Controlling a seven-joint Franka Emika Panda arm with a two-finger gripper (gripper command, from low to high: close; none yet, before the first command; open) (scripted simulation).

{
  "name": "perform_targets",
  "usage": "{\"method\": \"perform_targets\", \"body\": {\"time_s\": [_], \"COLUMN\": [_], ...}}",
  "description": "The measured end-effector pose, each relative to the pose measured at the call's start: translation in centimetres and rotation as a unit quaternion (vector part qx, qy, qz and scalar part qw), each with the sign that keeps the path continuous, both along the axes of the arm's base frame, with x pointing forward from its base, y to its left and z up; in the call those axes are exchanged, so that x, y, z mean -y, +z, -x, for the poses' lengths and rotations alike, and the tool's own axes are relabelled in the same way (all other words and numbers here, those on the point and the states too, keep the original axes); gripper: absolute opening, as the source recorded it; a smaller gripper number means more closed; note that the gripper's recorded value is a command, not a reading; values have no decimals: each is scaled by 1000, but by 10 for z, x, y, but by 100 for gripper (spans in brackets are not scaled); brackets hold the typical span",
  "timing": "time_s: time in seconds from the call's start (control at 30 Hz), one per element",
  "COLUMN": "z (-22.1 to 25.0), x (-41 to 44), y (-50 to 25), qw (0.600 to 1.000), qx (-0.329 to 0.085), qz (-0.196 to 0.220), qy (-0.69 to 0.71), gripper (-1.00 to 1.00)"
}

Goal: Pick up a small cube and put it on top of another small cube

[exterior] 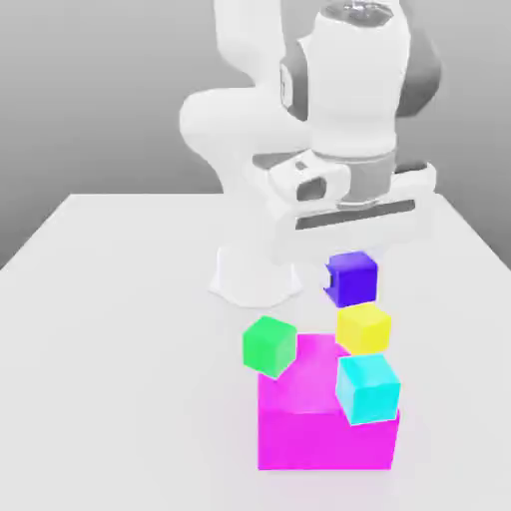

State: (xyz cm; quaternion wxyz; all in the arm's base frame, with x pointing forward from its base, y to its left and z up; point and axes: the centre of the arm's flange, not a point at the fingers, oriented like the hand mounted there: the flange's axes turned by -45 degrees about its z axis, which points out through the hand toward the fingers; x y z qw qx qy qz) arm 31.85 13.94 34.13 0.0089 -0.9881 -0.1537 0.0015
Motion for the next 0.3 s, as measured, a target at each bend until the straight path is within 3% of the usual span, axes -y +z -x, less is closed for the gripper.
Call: {"method": "perform_targets", "body": {"time_s": [0.17,0.2,0.3], "z": [8,9,9], "x": [-8,-8,-8], "y": [-48,-56,-56], "qw": [1000,1000,1000], "qx": [2,2,2], "qz": [7,7,7], "qy": [4,4,4], "gripper": [-100,100,100]}}
